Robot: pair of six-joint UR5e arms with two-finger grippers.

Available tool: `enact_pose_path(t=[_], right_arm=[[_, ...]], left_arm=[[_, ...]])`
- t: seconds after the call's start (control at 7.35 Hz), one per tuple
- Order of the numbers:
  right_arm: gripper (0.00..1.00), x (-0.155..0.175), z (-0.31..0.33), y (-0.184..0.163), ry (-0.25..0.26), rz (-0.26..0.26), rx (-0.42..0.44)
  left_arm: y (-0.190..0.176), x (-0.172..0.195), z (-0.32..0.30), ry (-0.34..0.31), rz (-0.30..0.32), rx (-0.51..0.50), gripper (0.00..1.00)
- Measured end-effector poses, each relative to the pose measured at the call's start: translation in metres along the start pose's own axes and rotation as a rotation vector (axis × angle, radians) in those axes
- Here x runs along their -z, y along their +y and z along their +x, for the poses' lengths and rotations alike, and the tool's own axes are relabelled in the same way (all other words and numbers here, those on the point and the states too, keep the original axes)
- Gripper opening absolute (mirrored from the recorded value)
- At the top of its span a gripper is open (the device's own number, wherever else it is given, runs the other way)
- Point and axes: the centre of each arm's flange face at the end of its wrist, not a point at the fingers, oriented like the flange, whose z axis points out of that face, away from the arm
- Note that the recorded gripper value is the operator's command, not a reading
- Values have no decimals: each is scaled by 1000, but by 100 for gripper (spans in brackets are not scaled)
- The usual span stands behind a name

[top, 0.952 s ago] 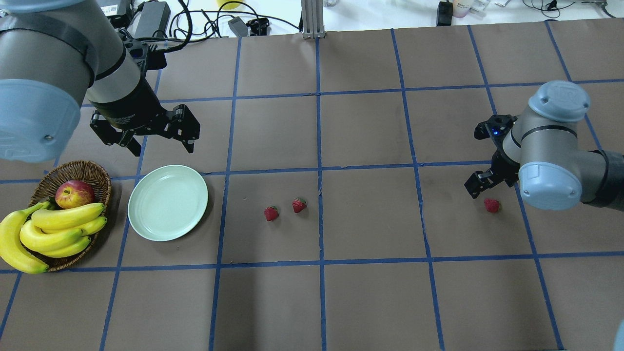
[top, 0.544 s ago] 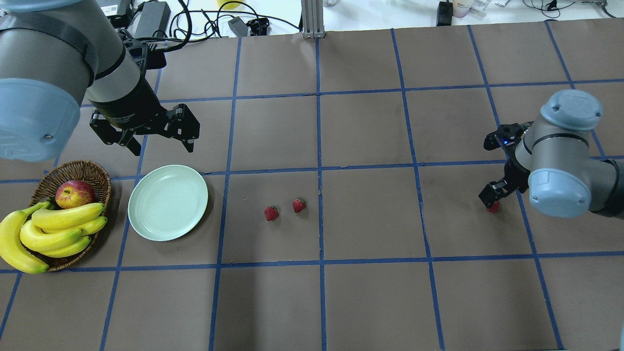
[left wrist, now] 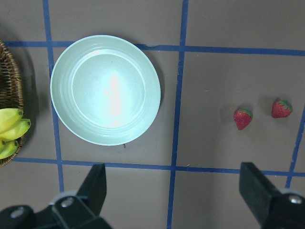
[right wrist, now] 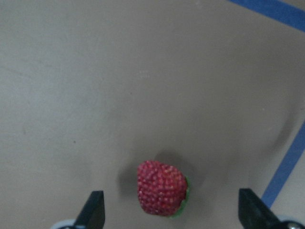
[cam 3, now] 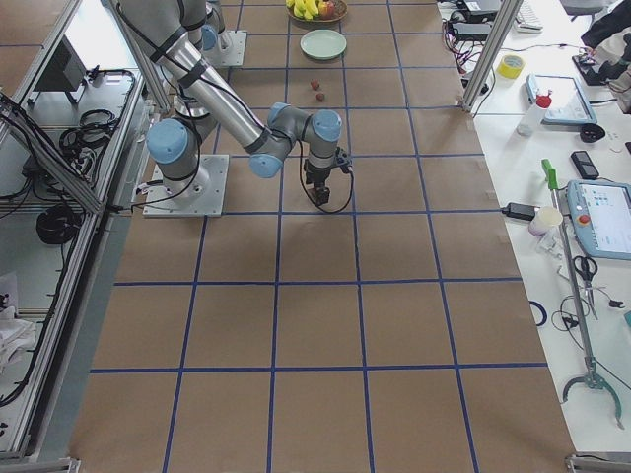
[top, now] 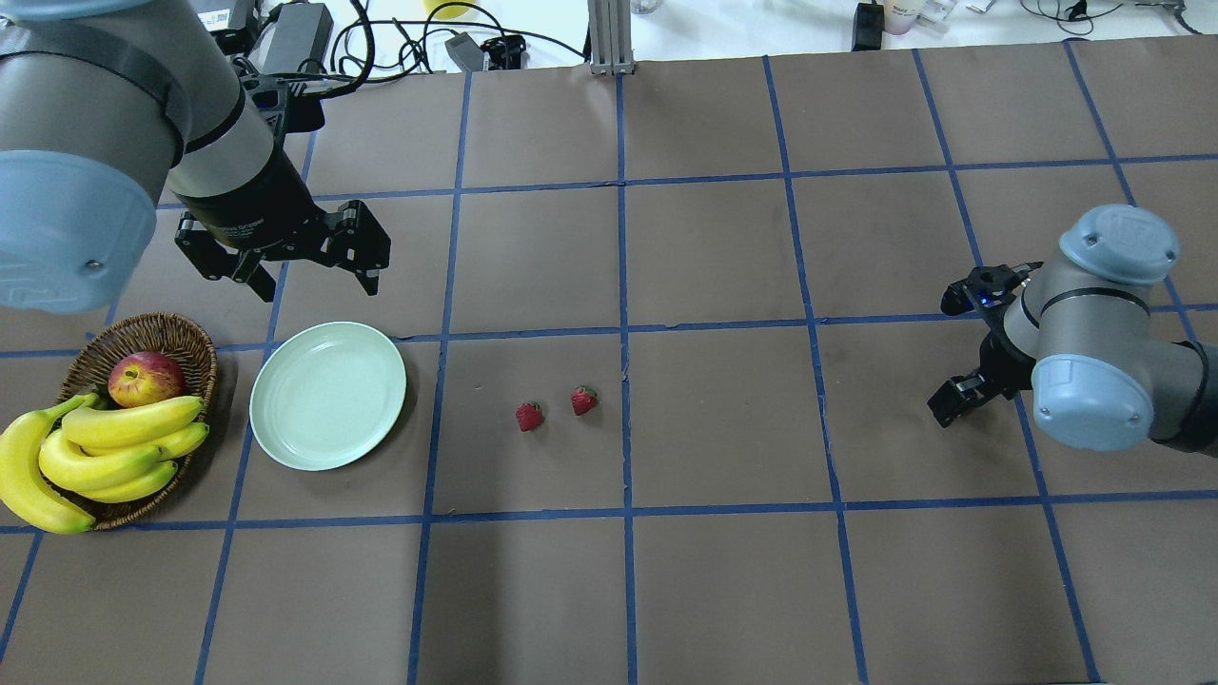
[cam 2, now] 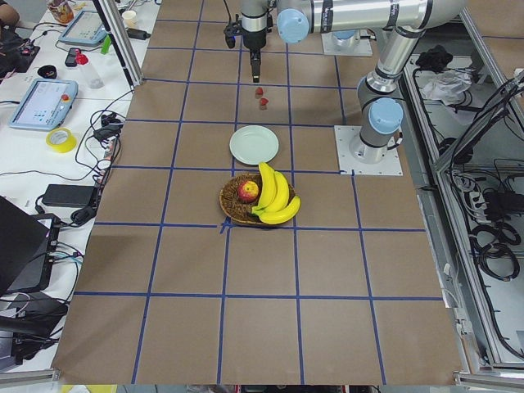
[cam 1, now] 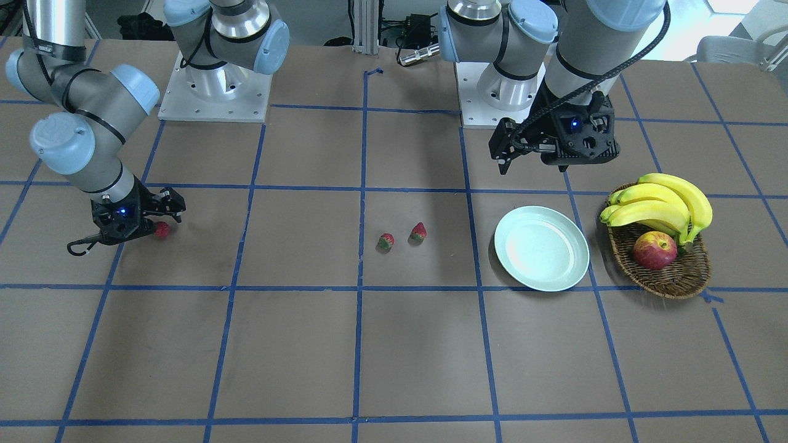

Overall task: Collect all strawberries into plate
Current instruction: 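Move the right gripper to the last strawberry and grasp it, then carry the strawberry and release it beside the other two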

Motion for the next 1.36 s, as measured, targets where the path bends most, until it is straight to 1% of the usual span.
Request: enact_pose_path(t=[0.14,0.27,0.41,0.54,0.82,0.95,1.09,1.22,1.36], right_arm=[[88,1,0,-2,1,23,-1],[84,0,1,-3,3,32,-2],[64,1,0,-3,4,32,-4],[52,1,0,-2,4,31,-4],[19,2,-1,-2,4,31,-3],[11,2,-1,-2,-2,36,-12],[9,2,-1,-3,-13,46,-31],[9,4,-2,-5,-20,56,-48],[10,10,-4,-7,-15,71,-63]], left_arm=[[0,0,0,0,-1,0,100],[1,0,0,0,-1,0,100],[1,0,0,1,-1,1,100],[1,-1,0,1,-2,1,100],[0,-1,0,0,-1,1,100],[0,-1,0,1,-2,1,100],[0,-1,0,0,-2,1,100],[0,-1,0,0,-3,0,100],[1,-2,0,-1,-3,0,100]])
